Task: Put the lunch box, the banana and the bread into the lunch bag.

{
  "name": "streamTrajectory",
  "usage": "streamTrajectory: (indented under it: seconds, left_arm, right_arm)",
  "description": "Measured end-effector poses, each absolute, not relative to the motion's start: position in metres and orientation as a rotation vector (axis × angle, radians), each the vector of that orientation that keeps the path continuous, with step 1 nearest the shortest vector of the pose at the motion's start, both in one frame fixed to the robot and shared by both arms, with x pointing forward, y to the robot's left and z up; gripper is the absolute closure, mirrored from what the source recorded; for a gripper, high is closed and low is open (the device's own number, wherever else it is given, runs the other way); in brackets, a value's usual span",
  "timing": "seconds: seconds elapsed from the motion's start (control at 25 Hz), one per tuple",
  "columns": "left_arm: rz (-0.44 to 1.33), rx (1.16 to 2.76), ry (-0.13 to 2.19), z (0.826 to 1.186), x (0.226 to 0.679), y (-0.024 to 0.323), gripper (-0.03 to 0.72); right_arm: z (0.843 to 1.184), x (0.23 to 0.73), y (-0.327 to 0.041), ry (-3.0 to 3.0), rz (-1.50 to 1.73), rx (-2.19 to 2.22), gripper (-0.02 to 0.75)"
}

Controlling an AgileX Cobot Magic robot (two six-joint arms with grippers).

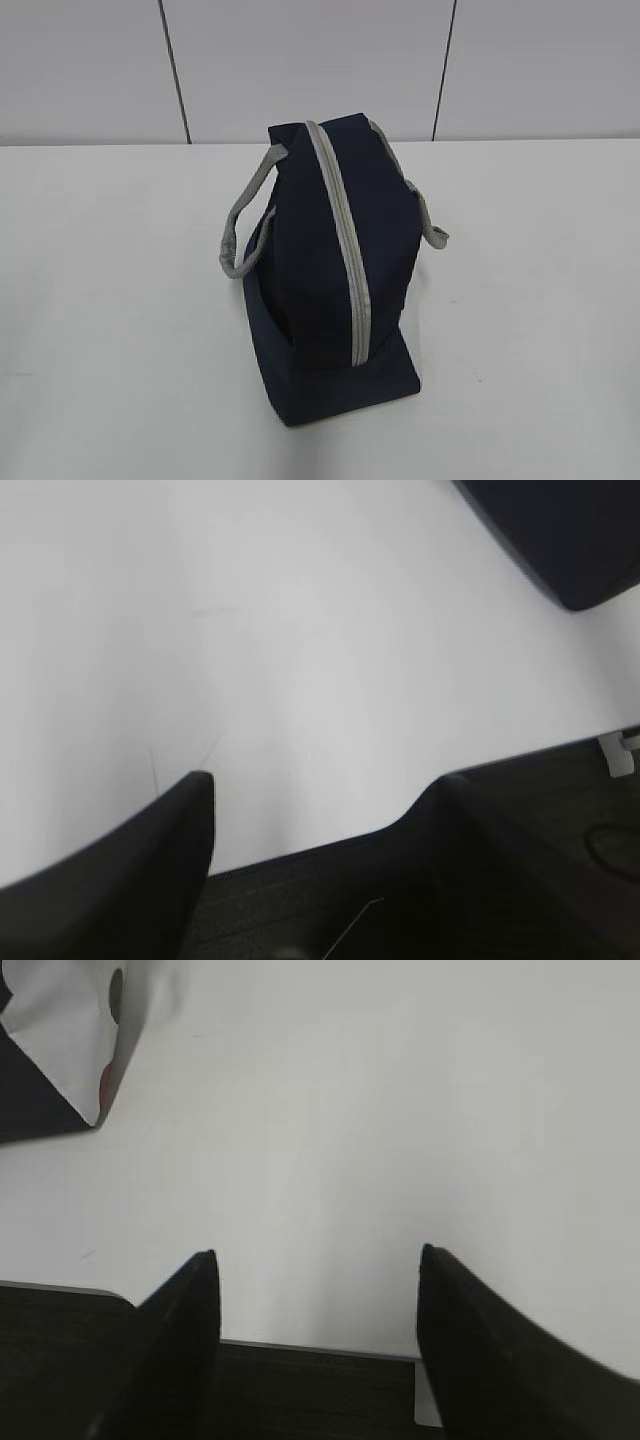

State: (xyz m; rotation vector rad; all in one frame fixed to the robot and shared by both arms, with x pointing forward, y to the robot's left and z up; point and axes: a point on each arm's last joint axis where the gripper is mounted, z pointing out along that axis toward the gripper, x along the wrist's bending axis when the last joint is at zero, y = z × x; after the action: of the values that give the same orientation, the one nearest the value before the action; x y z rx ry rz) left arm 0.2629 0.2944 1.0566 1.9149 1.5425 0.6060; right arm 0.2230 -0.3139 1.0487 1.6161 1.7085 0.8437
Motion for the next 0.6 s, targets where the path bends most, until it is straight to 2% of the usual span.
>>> streamTrajectory:
  seconds: [0.6]
  left_arm:
    - [0.633,1.884,1.519,1.0504,0.2694,0.2931,0.221]
  right_arm:
    - [1.0464,0.2330,-0.3116,1.675,0.895,1.550,0.260]
